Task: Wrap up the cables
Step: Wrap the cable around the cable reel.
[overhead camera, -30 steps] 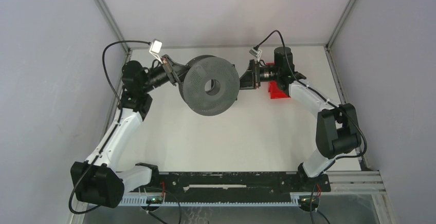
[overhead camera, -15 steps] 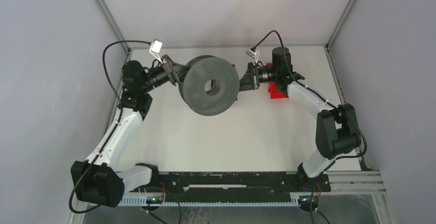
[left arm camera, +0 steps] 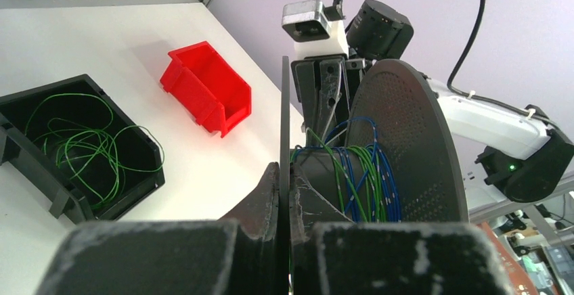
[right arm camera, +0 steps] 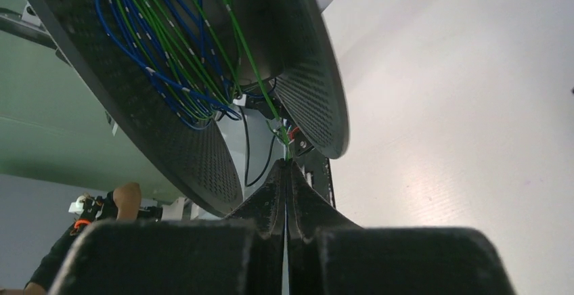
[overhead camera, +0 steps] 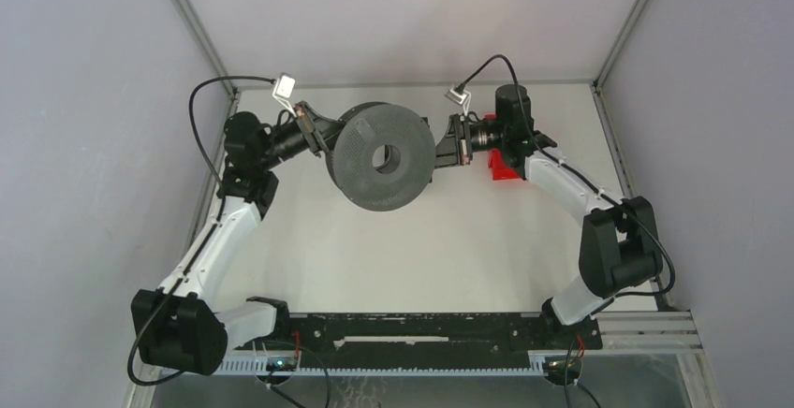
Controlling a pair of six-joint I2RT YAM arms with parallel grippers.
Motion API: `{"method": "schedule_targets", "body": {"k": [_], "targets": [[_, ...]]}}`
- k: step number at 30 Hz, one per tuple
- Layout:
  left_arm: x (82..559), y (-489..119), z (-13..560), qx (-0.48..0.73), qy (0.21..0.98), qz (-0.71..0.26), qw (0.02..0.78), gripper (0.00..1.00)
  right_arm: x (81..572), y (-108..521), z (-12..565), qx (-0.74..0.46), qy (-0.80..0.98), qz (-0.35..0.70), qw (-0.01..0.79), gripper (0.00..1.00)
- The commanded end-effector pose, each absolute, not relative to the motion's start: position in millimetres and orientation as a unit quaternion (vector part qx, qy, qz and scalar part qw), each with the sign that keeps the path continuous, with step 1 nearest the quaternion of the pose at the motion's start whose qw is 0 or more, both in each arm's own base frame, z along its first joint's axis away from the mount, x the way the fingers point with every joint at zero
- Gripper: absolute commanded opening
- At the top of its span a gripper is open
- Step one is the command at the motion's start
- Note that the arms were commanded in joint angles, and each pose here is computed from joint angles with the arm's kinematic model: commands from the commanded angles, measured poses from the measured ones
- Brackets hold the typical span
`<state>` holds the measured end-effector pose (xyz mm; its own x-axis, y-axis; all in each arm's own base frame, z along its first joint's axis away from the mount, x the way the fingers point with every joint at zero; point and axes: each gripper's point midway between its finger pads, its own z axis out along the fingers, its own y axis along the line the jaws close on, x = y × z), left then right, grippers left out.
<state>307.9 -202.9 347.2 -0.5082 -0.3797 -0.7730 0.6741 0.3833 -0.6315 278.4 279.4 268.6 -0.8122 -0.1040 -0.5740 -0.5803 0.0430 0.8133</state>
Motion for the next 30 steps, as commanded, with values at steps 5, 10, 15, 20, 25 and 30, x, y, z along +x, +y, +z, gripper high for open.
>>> {"method": "schedule_targets", "body": {"k": [5, 10, 15, 20, 25, 30], "targets": [[301.1, -203.6, 370.6, 0.112, 0.641, -0.575, 0.496, 0.01, 270.7, 297.1, 286.3, -0.286, 0.669, 0.655, 0.203, 0.00], [299.3, -203.5, 369.6, 0.111, 0.640, -0.577, 0.495, 0.00, 269.7, 307.5, 282.1, -0.285, 0.667, 0.662, 0.190, 0.03], [299.0, -203.9, 368.7, 0.107, 0.641, -0.581, 0.490, 0.01, 279.5, 304.1, 275.2, -0.265, 0.685, 0.647, 0.203, 0.19], [300.4, -203.7, 364.7, 0.095, 0.644, -0.586, 0.482, 0.00, 290.4, 294.2, 272.7, -0.234, 0.699, 0.637, 0.226, 0.29], [302.5, -203.1, 365.1, 0.080, 0.644, -0.594, 0.477, 0.00, 292.8, 288.1, 274.7, -0.230, 0.702, 0.630, 0.237, 0.33], [305.6, -200.7, 364.0, 0.063, 0.643, -0.599, 0.474, 0.00, 293.7, 282.8, 272.7, -0.228, 0.707, 0.626, 0.238, 0.39]]}}
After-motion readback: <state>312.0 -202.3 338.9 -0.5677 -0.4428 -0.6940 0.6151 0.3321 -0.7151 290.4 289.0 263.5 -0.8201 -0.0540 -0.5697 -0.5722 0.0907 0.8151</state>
